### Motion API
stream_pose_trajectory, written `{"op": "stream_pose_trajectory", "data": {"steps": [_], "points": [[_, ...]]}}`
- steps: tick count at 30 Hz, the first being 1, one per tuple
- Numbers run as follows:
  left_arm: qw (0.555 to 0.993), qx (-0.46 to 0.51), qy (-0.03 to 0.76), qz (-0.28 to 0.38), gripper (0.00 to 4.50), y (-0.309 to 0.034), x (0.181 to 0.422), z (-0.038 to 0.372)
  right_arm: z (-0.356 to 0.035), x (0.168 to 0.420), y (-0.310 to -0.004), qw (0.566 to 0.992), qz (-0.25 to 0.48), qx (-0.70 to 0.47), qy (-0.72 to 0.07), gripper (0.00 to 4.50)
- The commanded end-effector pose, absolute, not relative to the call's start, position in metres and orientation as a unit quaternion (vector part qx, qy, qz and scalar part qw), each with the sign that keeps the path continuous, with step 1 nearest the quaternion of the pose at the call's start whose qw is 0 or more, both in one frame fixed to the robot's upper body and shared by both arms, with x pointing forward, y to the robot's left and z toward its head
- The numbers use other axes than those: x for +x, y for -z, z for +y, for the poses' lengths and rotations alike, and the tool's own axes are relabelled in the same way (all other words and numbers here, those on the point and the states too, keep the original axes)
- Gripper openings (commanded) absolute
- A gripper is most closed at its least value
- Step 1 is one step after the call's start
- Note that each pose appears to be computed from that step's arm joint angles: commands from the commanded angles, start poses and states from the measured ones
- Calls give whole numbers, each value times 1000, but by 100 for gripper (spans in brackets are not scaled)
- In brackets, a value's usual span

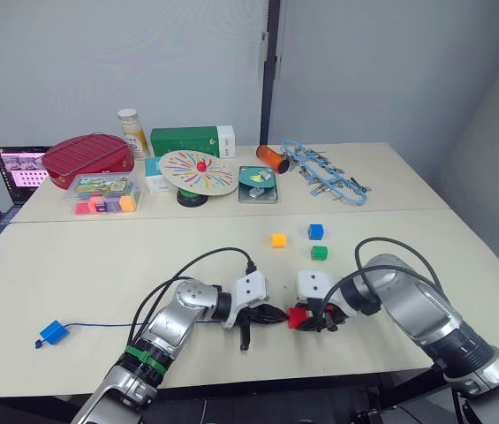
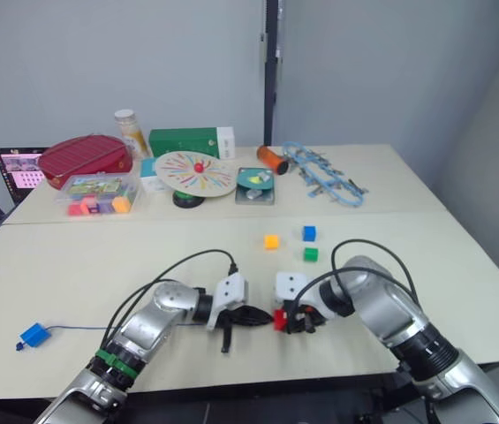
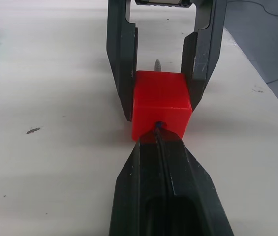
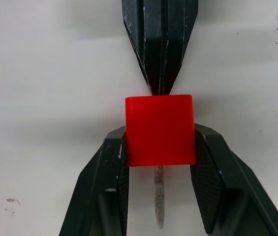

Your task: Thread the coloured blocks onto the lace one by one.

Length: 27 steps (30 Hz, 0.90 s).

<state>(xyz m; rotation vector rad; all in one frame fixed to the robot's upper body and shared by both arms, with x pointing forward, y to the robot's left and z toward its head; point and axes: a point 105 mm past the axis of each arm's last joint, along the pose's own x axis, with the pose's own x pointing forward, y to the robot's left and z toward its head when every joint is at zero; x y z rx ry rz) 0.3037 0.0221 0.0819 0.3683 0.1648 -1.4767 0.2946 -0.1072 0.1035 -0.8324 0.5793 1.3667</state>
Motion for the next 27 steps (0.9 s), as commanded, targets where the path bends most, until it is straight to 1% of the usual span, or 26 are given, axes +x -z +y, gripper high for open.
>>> {"op": "stream_pose_trajectory", "data": {"steps": [1,2,3,5,7,8,9,10,11,12,16,17,20,24,27], "points": [[725,175,664,54,0,-90,306,22,-101,282,-82,639,281,-354,-623,118],[727,172,662,53,0,-91,307,23,-101,282,-82,639,281,-354,-623,118],[729,164,662,53,25,-93,306,24,-101,282,-82,639,282,-353,-622,118],[733,150,662,48,81,-99,305,31,-99,284,-84,650,280,-343,-618,118],[740,141,657,41,147,-105,305,38,-98,286,-86,656,278,-335,-617,118],[742,133,656,36,193,-108,305,44,-99,286,-89,656,277,-337,-617,118],[744,125,656,31,214,-111,305,49,-98,286,-92,658,273,-334,-617,168],[745,119,656,29,245,-112,305,53,-97,287,-96,661,268,-331,-618,220],[745,118,655,29,277,-112,305,56,-97,287,-100,664,263,-330,-618,241],[745,120,656,28,314,-112,305,58,-98,287,-104,665,261,-330,-618,282],[741,124,660,6,444,-117,306,52,-106,286,-115,668,261,-332,-612,415],[737,122,665,1,450,-117,305,47,-110,287,-118,672,261,-333,-608,449],[720,126,682,-7,450,-113,300,32,-121,289,-126,681,259,-345,-592,449],[697,133,704,-4,450,-99,293,2,-148,287,-135,694,271,-366,-557,449],[698,141,702,-9,450,-95,296,-9,-158,283,-134,705,281,-358,-544,449]]}}
